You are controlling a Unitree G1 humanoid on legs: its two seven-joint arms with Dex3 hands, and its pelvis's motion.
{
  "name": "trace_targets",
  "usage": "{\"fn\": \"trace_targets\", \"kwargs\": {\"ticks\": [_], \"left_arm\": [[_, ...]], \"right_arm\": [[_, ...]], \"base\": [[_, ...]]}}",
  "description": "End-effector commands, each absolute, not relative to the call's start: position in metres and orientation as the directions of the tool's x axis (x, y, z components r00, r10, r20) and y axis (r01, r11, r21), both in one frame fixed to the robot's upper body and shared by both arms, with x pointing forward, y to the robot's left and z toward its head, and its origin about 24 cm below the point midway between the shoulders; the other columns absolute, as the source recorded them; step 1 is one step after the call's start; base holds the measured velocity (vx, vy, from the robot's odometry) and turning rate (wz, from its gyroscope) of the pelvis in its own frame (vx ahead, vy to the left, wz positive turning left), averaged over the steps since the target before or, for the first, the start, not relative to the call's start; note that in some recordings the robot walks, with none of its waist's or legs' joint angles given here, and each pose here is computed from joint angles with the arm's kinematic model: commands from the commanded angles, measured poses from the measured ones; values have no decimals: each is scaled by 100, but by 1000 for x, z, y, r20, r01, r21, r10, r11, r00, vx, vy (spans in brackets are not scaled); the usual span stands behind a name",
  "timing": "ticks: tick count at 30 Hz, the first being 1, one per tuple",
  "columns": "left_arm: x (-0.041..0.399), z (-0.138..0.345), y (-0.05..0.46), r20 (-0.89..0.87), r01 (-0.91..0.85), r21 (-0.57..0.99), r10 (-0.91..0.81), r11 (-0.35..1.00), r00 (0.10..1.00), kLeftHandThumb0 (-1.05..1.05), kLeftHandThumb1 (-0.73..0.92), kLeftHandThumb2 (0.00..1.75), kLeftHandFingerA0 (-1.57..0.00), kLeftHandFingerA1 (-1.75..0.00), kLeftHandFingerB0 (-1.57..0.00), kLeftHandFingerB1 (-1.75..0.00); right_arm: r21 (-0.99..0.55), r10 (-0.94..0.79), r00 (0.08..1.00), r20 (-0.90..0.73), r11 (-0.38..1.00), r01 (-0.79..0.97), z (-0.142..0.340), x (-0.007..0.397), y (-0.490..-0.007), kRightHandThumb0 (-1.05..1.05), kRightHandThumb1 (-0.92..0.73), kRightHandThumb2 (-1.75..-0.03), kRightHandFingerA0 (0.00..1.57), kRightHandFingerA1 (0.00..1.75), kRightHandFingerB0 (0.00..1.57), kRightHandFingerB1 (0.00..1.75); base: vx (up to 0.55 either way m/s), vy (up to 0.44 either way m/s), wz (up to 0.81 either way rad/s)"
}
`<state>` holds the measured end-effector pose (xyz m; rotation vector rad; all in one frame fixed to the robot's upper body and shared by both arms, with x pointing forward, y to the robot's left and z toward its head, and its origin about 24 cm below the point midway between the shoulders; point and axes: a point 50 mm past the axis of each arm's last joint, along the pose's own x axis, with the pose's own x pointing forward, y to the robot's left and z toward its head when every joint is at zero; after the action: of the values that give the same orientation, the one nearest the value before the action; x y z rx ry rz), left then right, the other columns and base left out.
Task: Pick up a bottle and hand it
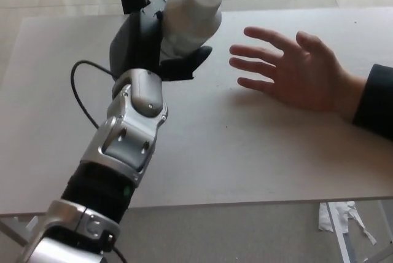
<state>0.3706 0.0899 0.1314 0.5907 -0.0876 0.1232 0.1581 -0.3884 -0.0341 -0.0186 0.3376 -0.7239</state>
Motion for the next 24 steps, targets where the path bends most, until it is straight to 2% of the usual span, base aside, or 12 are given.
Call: {"fn": "trace_targets", "kwargs": {"ticks": [1,3,4,6,8,9,10,12,17,21,22,24], "left_arm": [[390,177,57,79,-91,613,55,784,995,-15,67,77,-82,-143,-81,-82],[391,177,47,34,-47,658,32,752,999,-17,66,73,-83,-133,-76,-69],[392,177,43,27,-36,673,24,739,999,-22,72,67,-83,-118,-71,-64],[391,175,36,-1,-7,709,11,705,1000,-23,72,68,-81,-134,-71,-68],[393,174,33,-30,20,725,2,688,1000,-23,68,66,-81,-141,-74,-69],[392,172,27,-37,31,734,-5,679,999,-17,66,72,-88,-169,-68,-142],[389,167,17,-58,57,758,-20,650,998,-23,67,70,-72,-147,-71,-112],[387,161,5,-97,90,801,-20,591,995,-17,64,65,-77,-131,-63,-70],[382,149,-15,-96,126,927,-99,354,990,-26,42,79,-75,-96,-65,-70],[377,139,-25,-74,92,990,-156,109,985,-21,51,57,-83,-157,-71,-76],[375,136,-29,-92,108,990,-171,87,981,-21,53,57,-84,-164,-67,-77],[373,132,-33,-137,137,991,-165,-12,977,-18,52,57,-84,-168,-64,-77]], "right_arm": [[-157,-650,695,-307,755,637,-34,166,-386,-105,-33,-117,152,132,38,116],[-150,-648,699,-304,757,636,-35,169,-383,-38,1,-90,144,133,54,91],[-152,-644,704,-300,761,631,-34,171,-381,-105,-43,-93,157,137,27,146],[-172,-633,717,-292,773,611,-34,175,-375,-105,-33,-117,157,139,37,115],[-157,-620,729,-292,782,603,-35,179,-370,-105,-44,-92,122,140,21,146],[-157,-613,735,-291,788,595,-35,180,-366,-105,-45,-94,78,154,21,141],[-149,-598,747,-290,799,582,-37,183,-359,-105,-43,-94,69,154,23,141],[-166,-621,734,-274,783,600,-40,187,-350,-104,-45,-98,157,142,32,100],[-115,-613,737,-286,785,609,-42,195,-337,-100,-43,-118,157,174,38,101],[-59,-571,758,-316,809,585,-42,201,-331,-39,-5,-92,149,134,45,85],[-64,-562,761,-325,816,575,-41,202,-331,-105,-47,-85,157,134,28,132],[-24,-567,757,-324,805,592,-41,203,-328,-38,4,-88,149,134,55,90]], "base": [[0,0,0],[0,0,0],[0,0,0],[0,0,0],[0,0,0],[0,0,0],[0,0,0],[0,0,0],[0,0,0],[0,0,0],[0,0,0],[0,0,0]]}}
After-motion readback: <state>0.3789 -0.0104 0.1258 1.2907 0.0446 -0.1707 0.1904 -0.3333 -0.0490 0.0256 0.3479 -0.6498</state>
